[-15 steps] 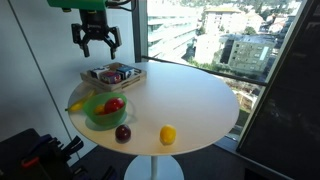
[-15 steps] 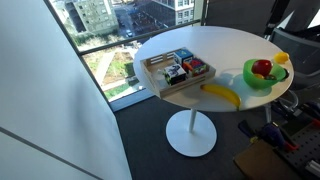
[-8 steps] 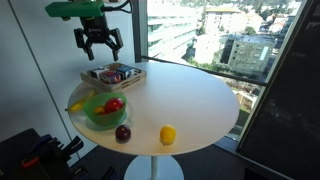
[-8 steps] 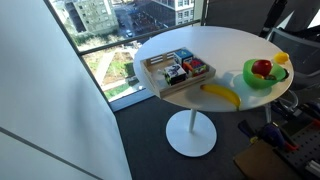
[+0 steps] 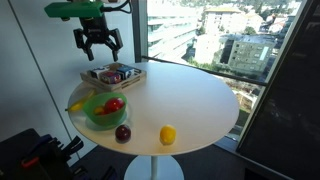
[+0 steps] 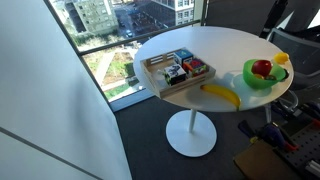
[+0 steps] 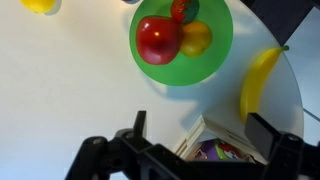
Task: Pick up the brown round object and put it in the green bowl
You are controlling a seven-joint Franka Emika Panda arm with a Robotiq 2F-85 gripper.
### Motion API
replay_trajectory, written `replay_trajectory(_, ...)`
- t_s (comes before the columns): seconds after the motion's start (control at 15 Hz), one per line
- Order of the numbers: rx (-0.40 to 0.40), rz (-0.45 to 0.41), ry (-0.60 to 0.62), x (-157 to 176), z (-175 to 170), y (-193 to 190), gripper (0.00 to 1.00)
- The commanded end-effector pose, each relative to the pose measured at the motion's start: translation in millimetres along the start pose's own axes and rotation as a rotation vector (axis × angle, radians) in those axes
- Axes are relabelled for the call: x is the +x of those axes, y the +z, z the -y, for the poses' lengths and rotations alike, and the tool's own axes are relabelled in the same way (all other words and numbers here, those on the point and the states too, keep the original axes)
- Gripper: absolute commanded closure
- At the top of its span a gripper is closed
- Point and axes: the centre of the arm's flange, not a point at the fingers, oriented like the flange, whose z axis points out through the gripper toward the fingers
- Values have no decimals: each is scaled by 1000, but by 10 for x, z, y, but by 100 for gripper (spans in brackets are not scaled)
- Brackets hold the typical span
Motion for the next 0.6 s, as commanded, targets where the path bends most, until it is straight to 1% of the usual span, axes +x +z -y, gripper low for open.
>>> replay_trajectory(0.0, -5, 11, 7, -41, -22, 29, 0)
replay_trajectory(0.53, 2, 58, 42, -257, -71, 205, 0)
